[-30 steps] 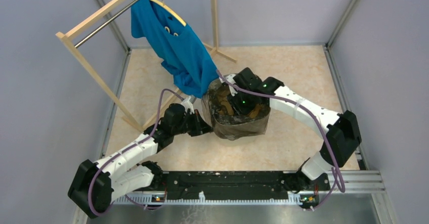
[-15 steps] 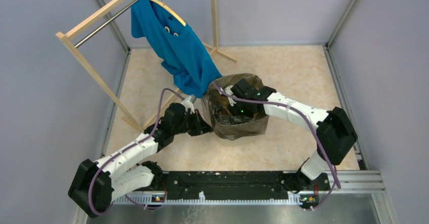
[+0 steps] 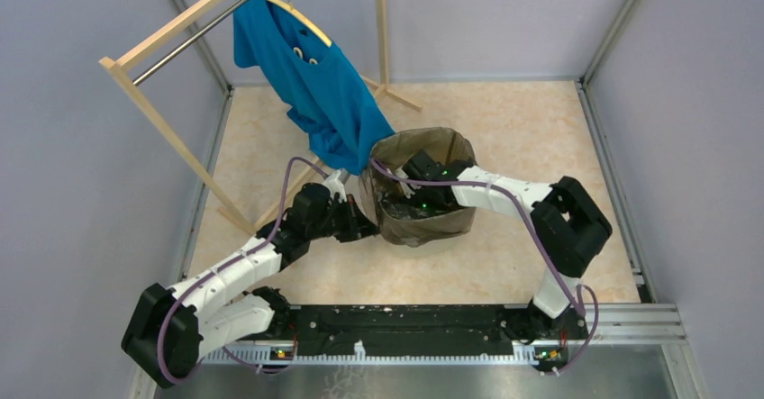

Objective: Put the trash bags into the trash bin

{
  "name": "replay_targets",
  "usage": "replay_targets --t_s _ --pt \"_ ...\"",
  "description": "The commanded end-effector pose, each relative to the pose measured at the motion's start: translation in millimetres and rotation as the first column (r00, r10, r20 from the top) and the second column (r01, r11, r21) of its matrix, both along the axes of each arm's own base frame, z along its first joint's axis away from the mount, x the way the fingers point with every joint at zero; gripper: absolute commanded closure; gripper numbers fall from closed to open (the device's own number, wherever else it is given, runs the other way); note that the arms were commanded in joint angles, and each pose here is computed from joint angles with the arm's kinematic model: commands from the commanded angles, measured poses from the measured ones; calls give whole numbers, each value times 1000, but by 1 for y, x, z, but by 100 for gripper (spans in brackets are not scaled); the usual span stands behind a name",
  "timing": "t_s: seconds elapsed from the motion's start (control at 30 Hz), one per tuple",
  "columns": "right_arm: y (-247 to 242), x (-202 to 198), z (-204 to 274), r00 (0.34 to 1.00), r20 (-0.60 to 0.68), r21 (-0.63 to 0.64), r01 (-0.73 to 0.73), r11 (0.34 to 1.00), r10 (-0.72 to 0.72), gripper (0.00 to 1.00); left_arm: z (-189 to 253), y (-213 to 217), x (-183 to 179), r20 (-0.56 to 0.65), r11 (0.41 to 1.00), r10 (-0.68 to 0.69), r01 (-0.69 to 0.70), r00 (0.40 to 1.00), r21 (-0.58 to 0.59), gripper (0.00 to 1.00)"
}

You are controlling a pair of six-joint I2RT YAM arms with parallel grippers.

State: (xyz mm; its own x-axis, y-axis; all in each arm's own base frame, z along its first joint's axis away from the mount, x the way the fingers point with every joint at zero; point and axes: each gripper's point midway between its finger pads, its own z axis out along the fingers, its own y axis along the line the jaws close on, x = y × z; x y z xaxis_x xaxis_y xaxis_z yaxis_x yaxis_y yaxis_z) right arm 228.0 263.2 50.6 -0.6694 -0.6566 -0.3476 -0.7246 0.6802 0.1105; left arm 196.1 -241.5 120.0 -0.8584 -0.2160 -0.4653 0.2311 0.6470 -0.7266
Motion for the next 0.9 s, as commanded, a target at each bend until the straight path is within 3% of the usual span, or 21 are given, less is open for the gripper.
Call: replay_targets --t_s 0.0,0.5,0.87 --pt "10 3 -19 1000 -4 3 -14 1000 14 70 14 -4 7 46 1000 -9 9 999 -14 100" --pt "13 -5 -44 998 -65 3 -5 1000 6 63 16 -5 8 45 1000 -8 8 999 -14 98" --pt "30 5 67 997 66 195 25 981 -39 40 14 -1 8 46 1000 7 -7 999 1 85"
